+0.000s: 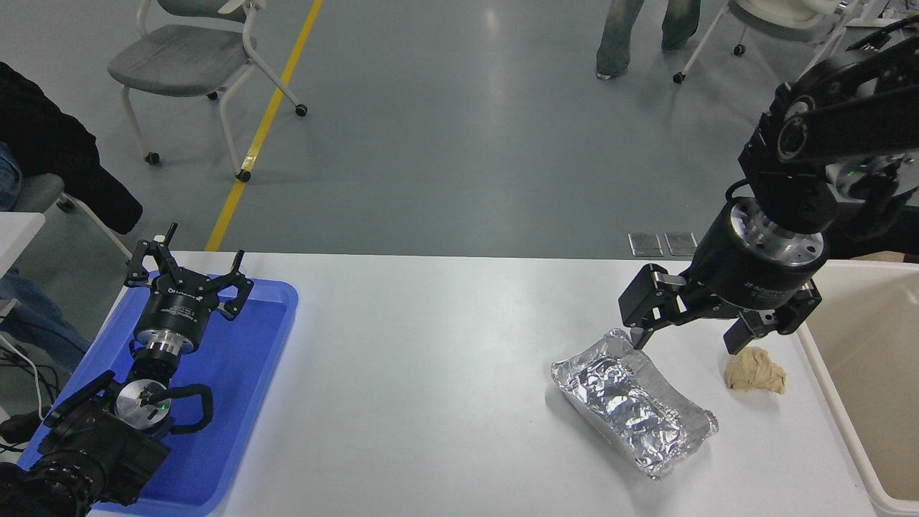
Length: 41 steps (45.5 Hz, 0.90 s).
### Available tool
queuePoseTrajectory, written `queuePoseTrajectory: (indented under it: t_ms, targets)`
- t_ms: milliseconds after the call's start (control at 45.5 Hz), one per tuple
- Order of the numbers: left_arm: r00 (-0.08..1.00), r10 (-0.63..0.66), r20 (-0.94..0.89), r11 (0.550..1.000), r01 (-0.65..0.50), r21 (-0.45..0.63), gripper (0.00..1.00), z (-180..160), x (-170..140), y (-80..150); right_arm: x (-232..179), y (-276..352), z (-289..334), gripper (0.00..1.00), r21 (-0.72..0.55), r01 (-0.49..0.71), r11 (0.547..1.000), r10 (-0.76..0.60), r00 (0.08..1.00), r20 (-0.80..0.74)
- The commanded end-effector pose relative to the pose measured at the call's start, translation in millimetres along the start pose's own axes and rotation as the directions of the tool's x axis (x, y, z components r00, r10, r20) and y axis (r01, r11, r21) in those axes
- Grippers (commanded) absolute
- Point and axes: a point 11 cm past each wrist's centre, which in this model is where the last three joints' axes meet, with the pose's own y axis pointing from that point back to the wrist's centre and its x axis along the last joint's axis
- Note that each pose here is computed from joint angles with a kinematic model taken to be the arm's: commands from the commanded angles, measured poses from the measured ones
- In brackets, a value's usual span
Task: Pick up foil plate and place in dustbin
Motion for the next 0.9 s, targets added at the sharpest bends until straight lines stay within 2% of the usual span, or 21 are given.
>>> queuePoseTrajectory:
  t_ms: [0,484,879]
  targets:
    - [1.000,0.000,0.000,1.000,0.000,0.002,1.00,-0.2,-0.1,-0.1,0.3,0.0,-0.1,1.00,-0.001,-0.001,1.000,0.001,1.000,-0.002]
    - [1.000,-0.001,-0.001,1.000,0.001,0.002,1.00,-1.0,-0.4,-0.1,2.3,-0.7,-1.6,1.00,-0.007,-0.011,1.000,0.011,1.000,-0.027]
    - [1.000,-0.001,-0.001,1.000,0.001,0.002,1.00,-1.0,-0.4,-0.1,18.6,-30.8,60.6,1.00,-0.036,-0.042,0.998,0.041,0.999,-0.028]
